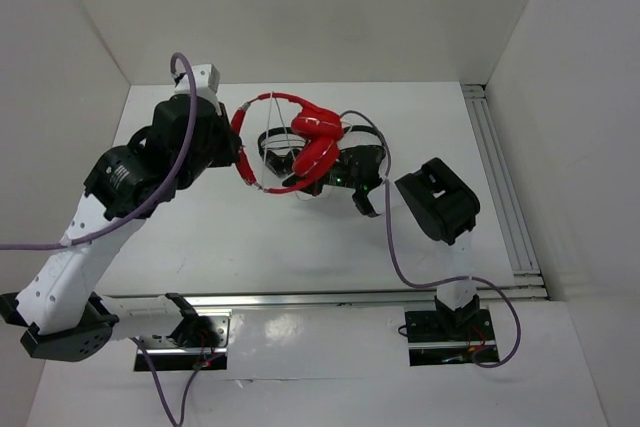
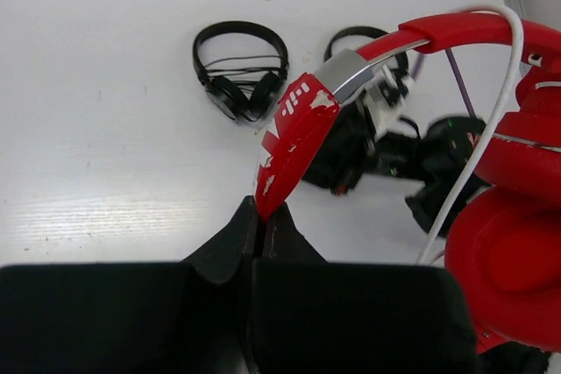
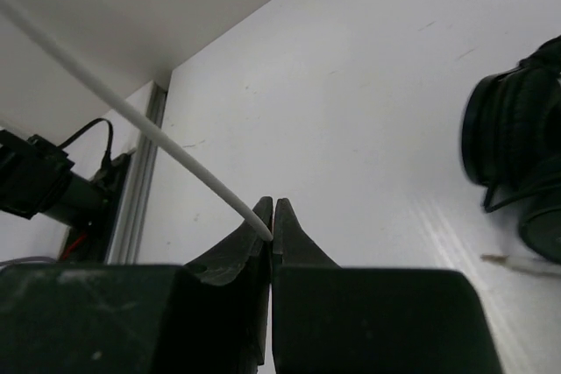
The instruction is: Wrap the headphones
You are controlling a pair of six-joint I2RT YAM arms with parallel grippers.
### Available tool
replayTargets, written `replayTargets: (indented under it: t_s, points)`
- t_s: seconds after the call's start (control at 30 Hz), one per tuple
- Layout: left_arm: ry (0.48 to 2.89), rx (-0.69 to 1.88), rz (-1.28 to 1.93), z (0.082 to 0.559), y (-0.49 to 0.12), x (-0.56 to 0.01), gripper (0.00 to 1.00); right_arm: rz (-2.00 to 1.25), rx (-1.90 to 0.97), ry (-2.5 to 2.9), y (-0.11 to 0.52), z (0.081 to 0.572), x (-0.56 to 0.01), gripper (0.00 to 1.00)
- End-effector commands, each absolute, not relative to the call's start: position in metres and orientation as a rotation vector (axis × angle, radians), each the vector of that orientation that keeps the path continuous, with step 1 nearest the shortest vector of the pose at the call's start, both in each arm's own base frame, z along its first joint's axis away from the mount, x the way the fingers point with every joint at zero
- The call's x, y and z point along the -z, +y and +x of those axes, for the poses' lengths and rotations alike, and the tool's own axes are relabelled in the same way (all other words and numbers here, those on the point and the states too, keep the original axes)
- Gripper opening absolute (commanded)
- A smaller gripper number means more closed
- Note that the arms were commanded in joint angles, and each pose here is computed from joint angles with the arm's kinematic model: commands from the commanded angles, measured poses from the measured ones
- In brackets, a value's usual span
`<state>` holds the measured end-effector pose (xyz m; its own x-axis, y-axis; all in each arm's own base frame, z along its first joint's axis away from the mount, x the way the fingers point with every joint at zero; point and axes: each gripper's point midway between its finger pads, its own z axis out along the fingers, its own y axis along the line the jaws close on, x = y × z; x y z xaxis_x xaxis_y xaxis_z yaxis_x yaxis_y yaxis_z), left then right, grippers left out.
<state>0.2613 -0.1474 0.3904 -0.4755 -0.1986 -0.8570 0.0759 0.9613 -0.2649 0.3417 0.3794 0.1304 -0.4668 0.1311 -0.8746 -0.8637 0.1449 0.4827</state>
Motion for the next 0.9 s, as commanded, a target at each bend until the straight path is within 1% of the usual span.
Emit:
replayTargets:
  t_s: [0.0, 0.03, 0.1, 0.17, 0.2, 0.23, 0.27, 0.37, 0.63, 0.73, 0.77, 0.87]
  points:
    - [1.829, 0.359, -0.344, 0.295, -0.134, -0.438, 0.00, -0.801, -1.434, 1.424, 0.383, 0.310, -0.163, 0.00]
    - [1.855, 0.328, -0.368, 0.307, -0.136, -0.427, 0.00, -0.801, -1.426, 1.423, 0.383, 0.305, -0.164, 0.00]
    - [1.844, 0.334, -0.423, 0.330, -0.127, -0.432, 0.00, -0.829, -1.420, 1.409, 0.385, 0.289, -0.170, 0.00]
    - [1.890, 0.324, -0.448, 0.357, -0.128, -0.417, 0.00, -0.851, -1.389, 1.440, 0.381, 0.280, -0.161, 0.00]
    - [1.880, 0.319, -0.462, 0.364, -0.125, -0.421, 0.00, -0.878, -1.382, 1.413, 0.383, 0.272, -0.172, 0.00]
    - [1.878, 0.324, -0.480, 0.372, -0.125, -0.420, 0.00, -0.891, -1.373, 1.468, 0.383, 0.266, -0.163, 0.00]
    - [1.880, 0.315, -0.517, 0.382, -0.114, -0.417, 0.00, -0.919, -1.341, 1.462, 0.382, 0.266, -0.162, 0.00]
    - [1.891, 0.271, -0.601, 0.404, -0.097, -0.400, 0.00, -0.990, -1.351, 1.460, 0.389, 0.245, -0.166, 0.00]
    - [1.932, 0.143, -0.730, 0.430, -0.071, -0.351, 0.00, -1.193, -1.494, 1.380, 0.407, 0.204, -0.182, 0.00]
    - [1.958, 0.158, -0.767, 0.436, -0.066, -0.338, 0.00, -1.258, -1.531, 1.377, 0.419, 0.192, -0.182, 0.00]
    - [1.970, 0.197, -0.766, 0.436, -0.072, -0.338, 0.00, -1.260, -1.516, 1.389, 0.421, 0.195, -0.177, 0.00]
    - [1.977, 0.203, -0.782, 0.439, -0.070, -0.334, 0.00, -1.291, -1.532, 1.382, 0.431, 0.188, -0.176, 0.00]
